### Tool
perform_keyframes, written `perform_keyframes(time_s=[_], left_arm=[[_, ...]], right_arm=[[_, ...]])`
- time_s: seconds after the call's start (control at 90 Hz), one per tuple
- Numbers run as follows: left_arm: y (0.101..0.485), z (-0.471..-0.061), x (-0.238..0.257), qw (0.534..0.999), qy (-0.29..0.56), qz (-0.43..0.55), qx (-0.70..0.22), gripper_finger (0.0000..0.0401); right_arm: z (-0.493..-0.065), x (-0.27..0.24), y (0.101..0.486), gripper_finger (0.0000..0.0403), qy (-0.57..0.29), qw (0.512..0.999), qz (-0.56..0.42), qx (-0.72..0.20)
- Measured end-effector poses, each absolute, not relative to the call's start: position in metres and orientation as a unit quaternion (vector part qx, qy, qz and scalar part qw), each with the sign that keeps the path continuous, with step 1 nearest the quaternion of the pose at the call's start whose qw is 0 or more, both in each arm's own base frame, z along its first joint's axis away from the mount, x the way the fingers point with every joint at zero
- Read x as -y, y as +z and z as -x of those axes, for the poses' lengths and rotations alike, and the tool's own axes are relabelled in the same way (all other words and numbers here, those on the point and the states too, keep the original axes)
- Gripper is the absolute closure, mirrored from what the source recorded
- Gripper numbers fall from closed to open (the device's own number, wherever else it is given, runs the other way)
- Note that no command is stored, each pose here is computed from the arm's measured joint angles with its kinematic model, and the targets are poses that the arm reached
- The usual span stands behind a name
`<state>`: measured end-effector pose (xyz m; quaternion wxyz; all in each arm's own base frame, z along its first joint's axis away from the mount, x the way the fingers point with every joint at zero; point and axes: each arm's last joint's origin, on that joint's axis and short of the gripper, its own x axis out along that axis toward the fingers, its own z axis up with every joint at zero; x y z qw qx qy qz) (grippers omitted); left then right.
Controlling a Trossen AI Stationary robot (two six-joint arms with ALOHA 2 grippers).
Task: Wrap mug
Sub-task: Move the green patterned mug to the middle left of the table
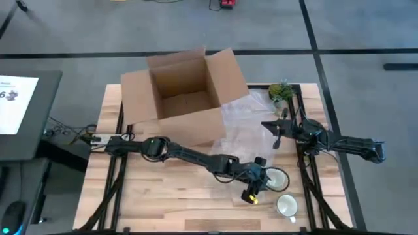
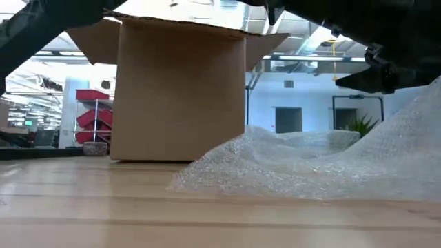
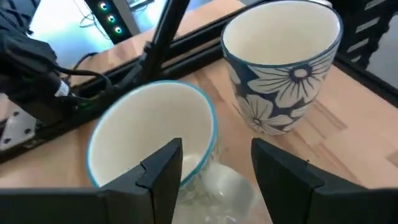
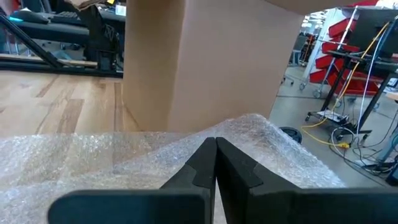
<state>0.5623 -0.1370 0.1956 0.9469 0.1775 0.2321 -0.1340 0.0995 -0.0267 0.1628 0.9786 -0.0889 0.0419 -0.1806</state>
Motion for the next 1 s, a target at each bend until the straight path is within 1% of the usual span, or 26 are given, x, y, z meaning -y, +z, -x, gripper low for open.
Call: perform_keyframes(time_s=[0.267,0.6,0.722,0.922,1.0], left_arm=[[0.194,-0.561,0.136,0.942,-0.133,-0.19,-0.243,0.0227],[0.188,-0.555,0.135,0.924,-0.137,-0.205,-0.293,0.0227],[0.181,-0.554,0.135,0.918,-0.137,-0.211,-0.305,0.0228],[0.182,-0.556,0.134,0.921,-0.111,-0.224,-0.3,0.0229],[0.183,-0.556,0.134,0.922,-0.106,-0.226,-0.296,0.0238]], right_arm=[[-0.099,0.027,0.163,0.0403,-0.181,0.979,0.089,-0.042],[-0.099,0.027,0.163,0.0403,-0.181,0.979,0.089,-0.042],[-0.099,0.027,0.163,0.0403,-0.181,0.979,0.089,-0.042],[-0.099,0.027,0.163,0.0403,-0.181,0.979,0.089,-0.042],[-0.1,0.027,0.163,0.0403,-0.181,0.979,0.089,-0.042]])
